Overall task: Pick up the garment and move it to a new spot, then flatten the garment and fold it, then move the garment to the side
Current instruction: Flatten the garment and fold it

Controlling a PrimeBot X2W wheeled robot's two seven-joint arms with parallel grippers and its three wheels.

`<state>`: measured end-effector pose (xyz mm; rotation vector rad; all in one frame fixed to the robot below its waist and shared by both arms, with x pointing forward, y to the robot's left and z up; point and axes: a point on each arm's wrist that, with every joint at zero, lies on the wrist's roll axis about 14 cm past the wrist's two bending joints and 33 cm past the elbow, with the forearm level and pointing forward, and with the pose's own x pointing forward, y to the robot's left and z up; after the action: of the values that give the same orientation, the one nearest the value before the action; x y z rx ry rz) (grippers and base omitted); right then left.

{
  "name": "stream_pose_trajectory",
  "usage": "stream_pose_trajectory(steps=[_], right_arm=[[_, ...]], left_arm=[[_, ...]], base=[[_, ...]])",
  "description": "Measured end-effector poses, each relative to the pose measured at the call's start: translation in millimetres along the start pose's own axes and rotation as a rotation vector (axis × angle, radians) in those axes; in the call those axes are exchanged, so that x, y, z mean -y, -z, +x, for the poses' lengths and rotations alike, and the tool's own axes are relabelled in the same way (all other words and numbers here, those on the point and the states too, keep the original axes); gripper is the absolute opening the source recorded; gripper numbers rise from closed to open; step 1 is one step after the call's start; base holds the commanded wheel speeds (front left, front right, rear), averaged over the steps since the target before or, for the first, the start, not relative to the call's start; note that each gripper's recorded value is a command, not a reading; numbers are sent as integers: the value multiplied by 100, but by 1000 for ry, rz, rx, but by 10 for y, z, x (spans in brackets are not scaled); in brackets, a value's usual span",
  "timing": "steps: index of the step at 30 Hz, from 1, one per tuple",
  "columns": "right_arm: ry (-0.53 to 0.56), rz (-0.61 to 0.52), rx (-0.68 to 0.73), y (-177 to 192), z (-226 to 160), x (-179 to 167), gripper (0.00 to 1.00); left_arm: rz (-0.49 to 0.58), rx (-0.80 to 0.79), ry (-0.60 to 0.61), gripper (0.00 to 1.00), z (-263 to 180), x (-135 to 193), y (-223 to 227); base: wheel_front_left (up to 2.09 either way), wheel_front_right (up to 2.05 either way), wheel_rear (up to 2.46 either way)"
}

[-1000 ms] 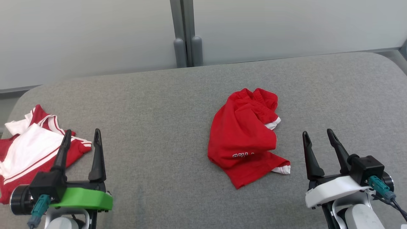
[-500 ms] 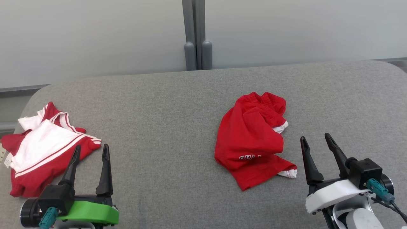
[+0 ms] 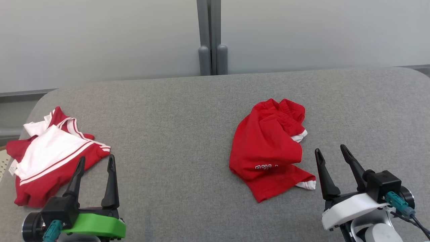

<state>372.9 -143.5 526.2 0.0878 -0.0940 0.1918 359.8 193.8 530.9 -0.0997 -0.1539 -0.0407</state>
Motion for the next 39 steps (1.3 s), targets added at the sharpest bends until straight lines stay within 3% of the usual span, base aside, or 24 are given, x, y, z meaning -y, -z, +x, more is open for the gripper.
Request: stream_pose_trajectory(steps=[39], right_arm=[[4, -7, -6, 5, -21, 5, 100]], left_arm=[[15, 2, -22, 100, -26, -71, 1]], base=[[0, 0, 0]])
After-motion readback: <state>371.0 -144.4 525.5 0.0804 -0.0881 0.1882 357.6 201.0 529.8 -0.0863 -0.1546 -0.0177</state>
